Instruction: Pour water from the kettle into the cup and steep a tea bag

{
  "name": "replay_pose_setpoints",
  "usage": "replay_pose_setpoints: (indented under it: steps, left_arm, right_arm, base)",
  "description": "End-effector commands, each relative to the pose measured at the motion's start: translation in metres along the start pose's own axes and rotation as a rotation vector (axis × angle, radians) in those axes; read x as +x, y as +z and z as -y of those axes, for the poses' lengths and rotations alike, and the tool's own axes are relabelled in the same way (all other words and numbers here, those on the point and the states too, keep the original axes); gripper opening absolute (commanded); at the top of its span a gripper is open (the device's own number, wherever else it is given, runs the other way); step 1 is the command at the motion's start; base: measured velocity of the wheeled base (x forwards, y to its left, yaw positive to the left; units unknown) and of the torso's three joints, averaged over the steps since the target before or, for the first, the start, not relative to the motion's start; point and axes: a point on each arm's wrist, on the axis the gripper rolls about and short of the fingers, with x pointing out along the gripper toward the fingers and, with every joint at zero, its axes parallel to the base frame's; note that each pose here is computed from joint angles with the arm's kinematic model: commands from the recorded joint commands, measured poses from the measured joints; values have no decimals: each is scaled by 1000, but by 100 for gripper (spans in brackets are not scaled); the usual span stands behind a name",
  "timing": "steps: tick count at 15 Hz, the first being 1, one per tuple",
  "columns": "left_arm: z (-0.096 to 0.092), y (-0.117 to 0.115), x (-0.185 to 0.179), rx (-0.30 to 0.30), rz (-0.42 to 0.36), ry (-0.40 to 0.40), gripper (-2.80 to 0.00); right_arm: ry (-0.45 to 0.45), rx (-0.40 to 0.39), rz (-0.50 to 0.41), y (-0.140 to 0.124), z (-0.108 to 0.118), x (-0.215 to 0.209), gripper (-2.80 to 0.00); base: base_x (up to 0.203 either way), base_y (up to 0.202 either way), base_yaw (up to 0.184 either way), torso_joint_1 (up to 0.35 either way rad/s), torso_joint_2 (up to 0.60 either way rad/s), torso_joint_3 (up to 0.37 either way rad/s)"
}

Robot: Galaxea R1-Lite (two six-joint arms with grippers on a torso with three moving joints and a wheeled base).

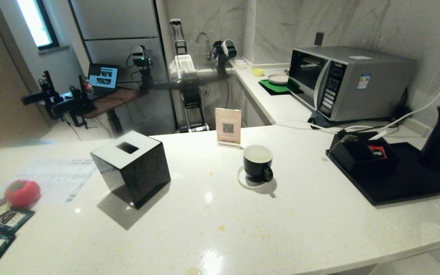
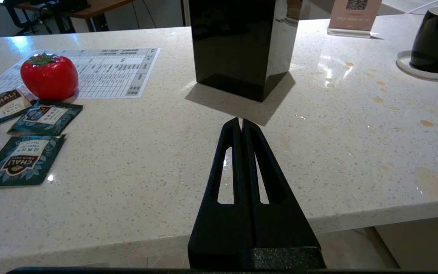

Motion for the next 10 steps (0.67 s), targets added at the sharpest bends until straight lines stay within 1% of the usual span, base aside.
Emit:
replay_pose_setpoints:
  steps: [1,3,10]
  left_arm:
    - [0,0,0,0,-1,0,-280]
    - [0,0,0,0,-1,0,-280]
    - [0,0,0,0,-1,0,-280]
  right_arm:
    - [24,1,3,-8,-13,12,-280]
    - [38,2,1,-10,-21,17,-280]
    - [61,3,-3,-20,-35,25,-280]
  base:
    - [0,0,0,0,0,0]
    - [0,0,0,0,0,0]
    - [0,0,0,0,0,0]
